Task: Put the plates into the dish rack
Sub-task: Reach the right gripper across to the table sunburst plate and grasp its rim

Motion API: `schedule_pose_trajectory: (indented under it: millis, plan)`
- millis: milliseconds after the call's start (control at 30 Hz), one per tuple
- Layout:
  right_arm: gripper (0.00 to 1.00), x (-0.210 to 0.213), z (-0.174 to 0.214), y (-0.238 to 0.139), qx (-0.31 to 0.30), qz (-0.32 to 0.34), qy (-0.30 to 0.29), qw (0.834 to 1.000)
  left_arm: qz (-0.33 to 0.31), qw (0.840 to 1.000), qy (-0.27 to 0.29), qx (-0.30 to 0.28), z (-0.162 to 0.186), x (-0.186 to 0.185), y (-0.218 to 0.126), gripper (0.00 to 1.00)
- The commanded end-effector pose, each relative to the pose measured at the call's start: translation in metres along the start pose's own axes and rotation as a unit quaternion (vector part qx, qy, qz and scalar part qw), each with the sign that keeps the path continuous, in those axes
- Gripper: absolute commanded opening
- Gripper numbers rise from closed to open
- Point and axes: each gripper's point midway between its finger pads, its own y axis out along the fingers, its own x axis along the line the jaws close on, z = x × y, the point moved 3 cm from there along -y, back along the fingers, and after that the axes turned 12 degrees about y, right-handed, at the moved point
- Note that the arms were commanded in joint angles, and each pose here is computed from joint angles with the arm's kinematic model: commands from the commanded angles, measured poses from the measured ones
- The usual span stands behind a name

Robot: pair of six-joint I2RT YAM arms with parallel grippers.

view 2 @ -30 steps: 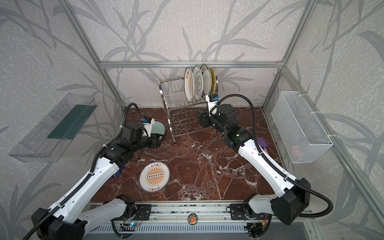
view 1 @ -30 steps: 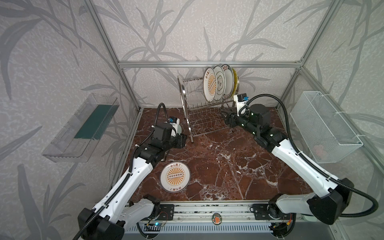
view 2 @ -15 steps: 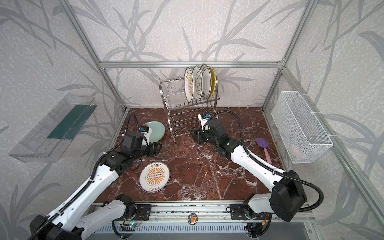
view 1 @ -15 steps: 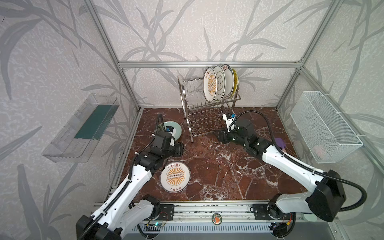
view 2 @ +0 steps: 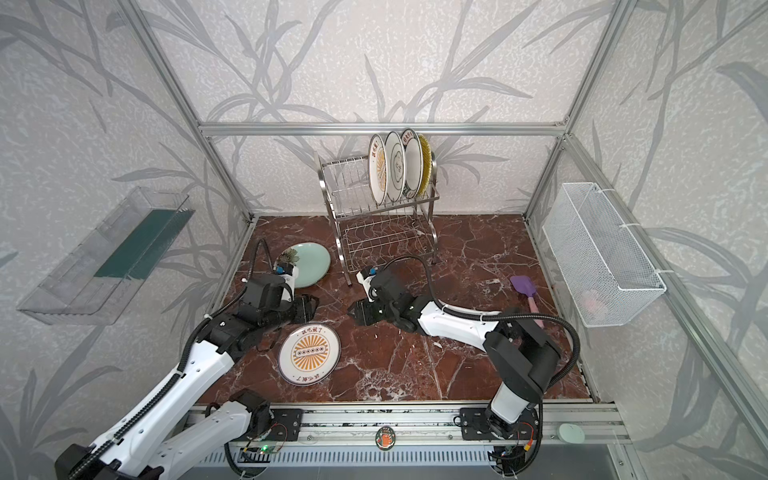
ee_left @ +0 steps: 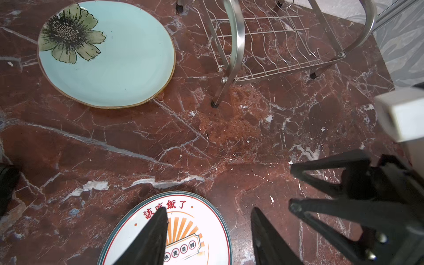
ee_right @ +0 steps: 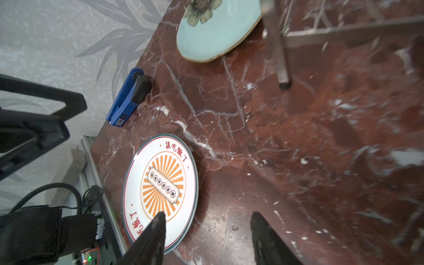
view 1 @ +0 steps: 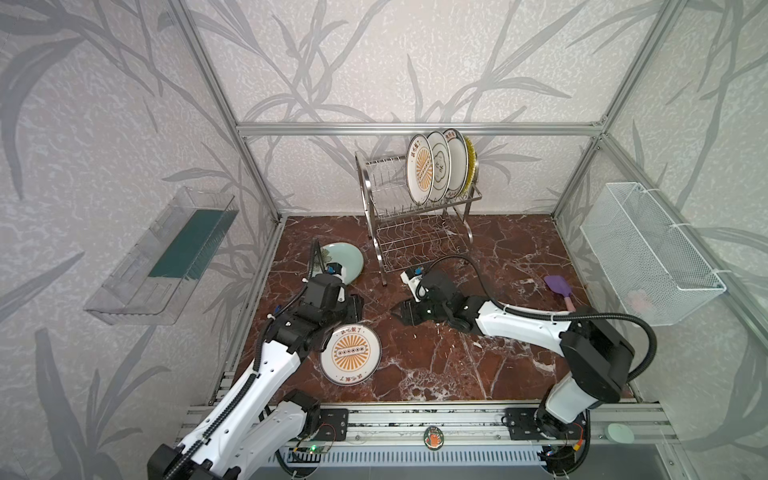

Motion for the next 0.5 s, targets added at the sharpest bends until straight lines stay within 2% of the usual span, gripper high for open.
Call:
schedule_pose_trajectory:
  millis: [0, 200, 467]
  plan:
    - [0.59, 0.006, 0.016, 0.018, 0.020, -0.031, 0.028, 0.999, -0.010, 1.000, 0.004, 0.011, 0.009, 0.004, -0.002, 0.57]
    - [0.59, 0.001, 0.038, 0.044, 0.046, -0.030, 0.054, 0.997, -0.010, 1.000, 0.009, 0.013, 0.009, 0.004, -0.002, 0.57]
    - [0.53, -0.001, 0.054, 0.060, 0.072, -0.046, 0.074, 0.994, -0.004, 1.000, 0.008, 0.016, 0.010, 0.002, -0.003, 0.57]
